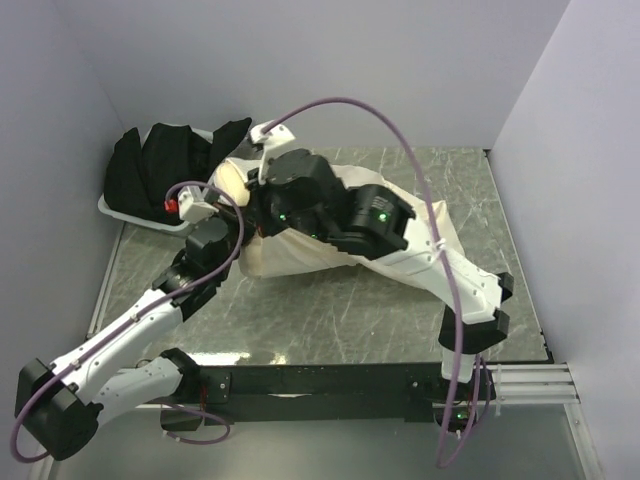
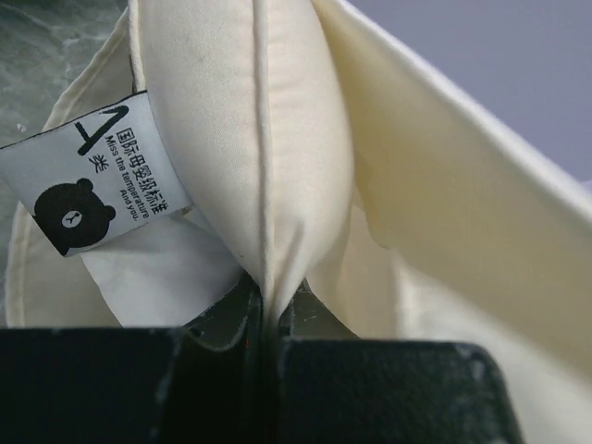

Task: Put the pillow into the pillowcase

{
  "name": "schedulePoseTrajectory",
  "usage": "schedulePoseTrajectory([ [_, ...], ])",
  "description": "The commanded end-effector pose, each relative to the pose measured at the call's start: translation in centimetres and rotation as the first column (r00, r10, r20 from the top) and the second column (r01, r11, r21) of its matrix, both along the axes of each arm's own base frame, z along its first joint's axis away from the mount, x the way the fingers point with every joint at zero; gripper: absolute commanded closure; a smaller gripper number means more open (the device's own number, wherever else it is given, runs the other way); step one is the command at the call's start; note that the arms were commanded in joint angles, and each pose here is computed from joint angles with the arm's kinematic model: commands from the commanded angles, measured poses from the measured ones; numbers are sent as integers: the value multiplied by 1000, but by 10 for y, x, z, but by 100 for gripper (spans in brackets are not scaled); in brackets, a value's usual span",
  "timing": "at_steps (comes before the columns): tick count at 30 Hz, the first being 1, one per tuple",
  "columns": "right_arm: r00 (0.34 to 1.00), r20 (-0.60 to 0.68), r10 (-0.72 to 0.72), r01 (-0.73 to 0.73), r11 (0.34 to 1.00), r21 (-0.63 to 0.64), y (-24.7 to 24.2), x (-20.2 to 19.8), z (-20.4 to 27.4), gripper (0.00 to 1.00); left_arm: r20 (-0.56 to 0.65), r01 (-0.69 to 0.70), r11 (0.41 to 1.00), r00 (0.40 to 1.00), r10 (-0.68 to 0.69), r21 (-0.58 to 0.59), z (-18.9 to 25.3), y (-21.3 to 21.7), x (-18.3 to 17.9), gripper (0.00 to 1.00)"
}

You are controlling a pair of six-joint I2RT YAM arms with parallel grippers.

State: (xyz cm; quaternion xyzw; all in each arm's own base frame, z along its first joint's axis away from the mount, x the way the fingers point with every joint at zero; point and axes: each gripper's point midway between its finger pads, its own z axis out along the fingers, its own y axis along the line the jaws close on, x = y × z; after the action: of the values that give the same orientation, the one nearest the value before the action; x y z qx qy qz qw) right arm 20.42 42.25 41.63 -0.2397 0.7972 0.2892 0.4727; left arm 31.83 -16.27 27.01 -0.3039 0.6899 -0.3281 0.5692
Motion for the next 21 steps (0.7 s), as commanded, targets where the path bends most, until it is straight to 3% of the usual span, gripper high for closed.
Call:
schedulePoseTrajectory([
  [1,995,29,98,-101,985,143,-13,-24,53,100,21,16,1000,1000,-16,0,18,-14,20,99],
  [8,994,67,82,-95,969,228,-48,-30,89,100,-1,-19,1000,1000,19,11,23,-3,48,99],
  [13,989,82,124,-143,938,316,-66,-49,118,100,4,-91,994,996,91,66,58,14,68,99],
  [18,981,134,142,-186,888,422,-97,-67,156,100,144,-224,972,966,212,69,155,61,55,99],
  [19,978,158,134,-194,864,465,-111,-73,172,100,145,-241,963,964,223,120,165,69,48,99],
  [21,974,188,125,-209,818,536,-131,-82,195,100,237,-265,957,943,232,115,223,81,31,99],
])
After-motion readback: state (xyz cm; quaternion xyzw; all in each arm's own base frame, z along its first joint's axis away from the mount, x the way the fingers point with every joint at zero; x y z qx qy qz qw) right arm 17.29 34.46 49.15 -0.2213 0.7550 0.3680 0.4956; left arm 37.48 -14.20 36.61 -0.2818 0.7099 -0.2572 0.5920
